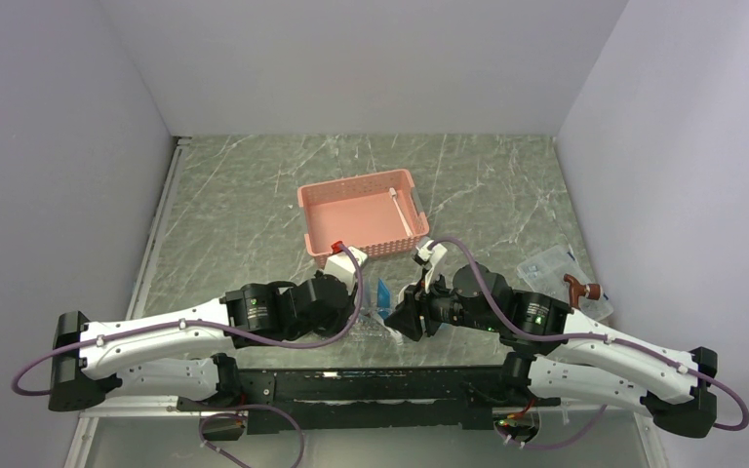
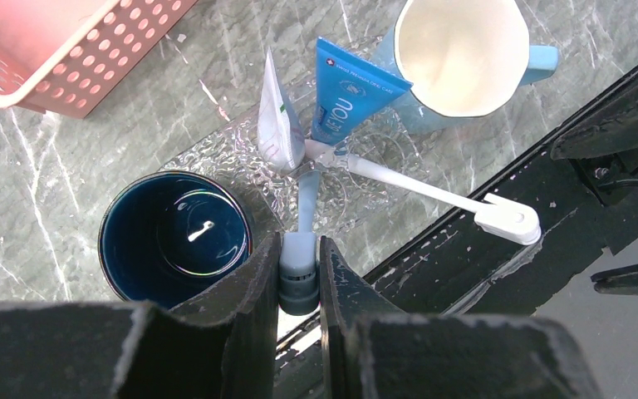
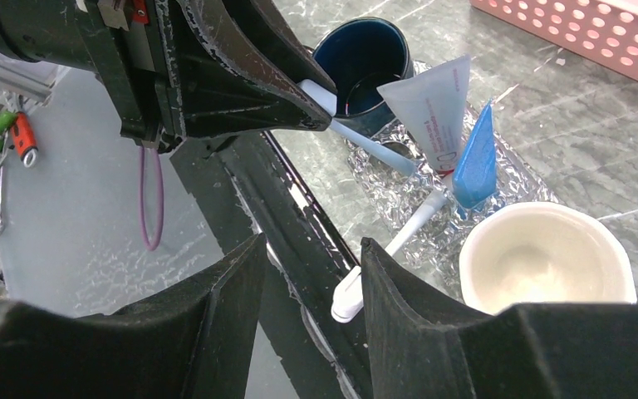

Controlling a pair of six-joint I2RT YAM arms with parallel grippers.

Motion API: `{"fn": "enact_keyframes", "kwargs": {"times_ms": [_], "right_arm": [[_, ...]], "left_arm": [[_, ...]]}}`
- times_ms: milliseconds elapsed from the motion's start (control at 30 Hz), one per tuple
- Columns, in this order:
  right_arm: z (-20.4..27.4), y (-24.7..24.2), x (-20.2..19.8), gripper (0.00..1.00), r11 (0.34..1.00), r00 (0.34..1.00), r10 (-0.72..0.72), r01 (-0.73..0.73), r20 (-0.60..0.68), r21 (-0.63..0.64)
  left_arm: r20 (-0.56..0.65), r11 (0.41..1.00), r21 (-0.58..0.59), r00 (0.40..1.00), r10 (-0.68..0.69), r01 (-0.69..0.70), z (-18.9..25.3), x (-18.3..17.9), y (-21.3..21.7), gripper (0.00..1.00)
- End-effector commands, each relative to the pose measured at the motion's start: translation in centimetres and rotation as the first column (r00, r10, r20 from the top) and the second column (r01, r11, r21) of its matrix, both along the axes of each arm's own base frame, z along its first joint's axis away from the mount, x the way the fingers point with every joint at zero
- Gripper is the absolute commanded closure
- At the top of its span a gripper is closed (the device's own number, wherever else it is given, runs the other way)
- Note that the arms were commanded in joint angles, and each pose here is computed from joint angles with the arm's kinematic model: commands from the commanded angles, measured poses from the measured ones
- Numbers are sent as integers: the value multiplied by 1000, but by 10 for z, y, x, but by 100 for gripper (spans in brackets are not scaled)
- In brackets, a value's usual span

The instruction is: Prepare toiletry sets of a toothbrush and toothpaste on the tray

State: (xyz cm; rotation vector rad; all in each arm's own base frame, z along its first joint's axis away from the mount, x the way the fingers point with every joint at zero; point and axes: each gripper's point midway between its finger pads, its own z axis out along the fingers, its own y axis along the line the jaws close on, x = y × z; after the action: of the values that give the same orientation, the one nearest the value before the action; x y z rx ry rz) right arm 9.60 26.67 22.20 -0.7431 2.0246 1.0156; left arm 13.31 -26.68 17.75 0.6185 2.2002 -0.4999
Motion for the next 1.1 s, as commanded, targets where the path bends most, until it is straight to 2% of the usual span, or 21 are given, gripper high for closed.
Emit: {"fn": "enact_keyframes", "kwargs": {"times_ms": [0,367,1067], "right_arm": [[8,3,5,52,999,1000,-24,23,16,40],[7,3,5,52,999,1000,-23,23,14,39],[7,3,5,51,999,1000,-26,26,9,39]], "left_arm": [[-13,1000,-15,1000,-7,7,0,-3,-6,78],[-26,1000,-12,1000,-5,5,1,-6,-1,76],[-45,999,-30,999,-27,26,8,-14,1,62]]}}
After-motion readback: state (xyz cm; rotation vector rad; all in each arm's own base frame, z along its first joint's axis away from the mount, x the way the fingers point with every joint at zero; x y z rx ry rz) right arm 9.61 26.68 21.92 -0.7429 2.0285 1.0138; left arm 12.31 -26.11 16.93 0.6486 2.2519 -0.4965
